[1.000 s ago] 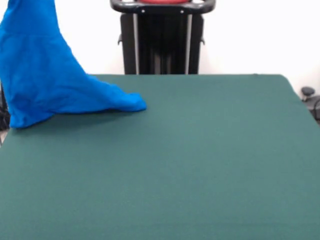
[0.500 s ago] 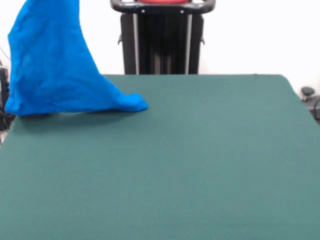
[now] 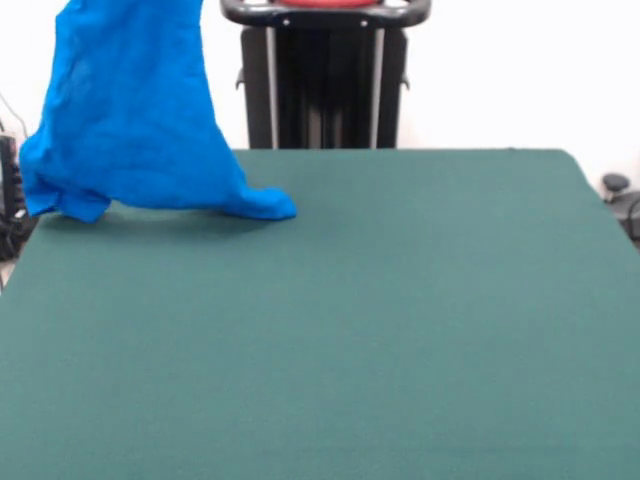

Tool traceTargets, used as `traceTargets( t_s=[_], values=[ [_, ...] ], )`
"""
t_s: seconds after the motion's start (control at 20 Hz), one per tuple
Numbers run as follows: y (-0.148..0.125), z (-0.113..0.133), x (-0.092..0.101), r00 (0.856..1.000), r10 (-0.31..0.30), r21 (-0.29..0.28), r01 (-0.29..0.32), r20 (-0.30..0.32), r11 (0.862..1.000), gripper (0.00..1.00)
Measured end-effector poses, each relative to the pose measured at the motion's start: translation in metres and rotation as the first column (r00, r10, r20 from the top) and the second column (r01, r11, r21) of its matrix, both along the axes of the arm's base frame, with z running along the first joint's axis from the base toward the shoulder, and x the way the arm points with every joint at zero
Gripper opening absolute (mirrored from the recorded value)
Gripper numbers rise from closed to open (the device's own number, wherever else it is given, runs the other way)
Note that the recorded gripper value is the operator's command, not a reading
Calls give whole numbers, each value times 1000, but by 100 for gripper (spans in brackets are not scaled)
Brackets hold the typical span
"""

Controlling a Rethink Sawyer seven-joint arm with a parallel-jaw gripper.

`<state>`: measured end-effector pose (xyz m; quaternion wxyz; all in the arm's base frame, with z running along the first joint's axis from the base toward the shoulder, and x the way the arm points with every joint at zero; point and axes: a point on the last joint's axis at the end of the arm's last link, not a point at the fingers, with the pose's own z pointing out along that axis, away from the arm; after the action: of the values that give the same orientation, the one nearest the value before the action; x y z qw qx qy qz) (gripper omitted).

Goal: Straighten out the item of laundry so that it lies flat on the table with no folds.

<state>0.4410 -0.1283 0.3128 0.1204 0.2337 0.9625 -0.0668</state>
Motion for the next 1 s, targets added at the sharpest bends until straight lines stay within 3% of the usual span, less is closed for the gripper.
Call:
traceTargets(
  t_s=[0.25,0.5,0.6,1.0],
  values=[
    [3,6,-5,1000,1,-1,-1,2,1000,0],
    [18,11,-10,999,24,29,-23,-39,999,0],
    [43,15,-12,995,71,52,-68,-71,996,0],
    [97,27,-18,974,185,93,-174,-128,980,0]
  ],
)
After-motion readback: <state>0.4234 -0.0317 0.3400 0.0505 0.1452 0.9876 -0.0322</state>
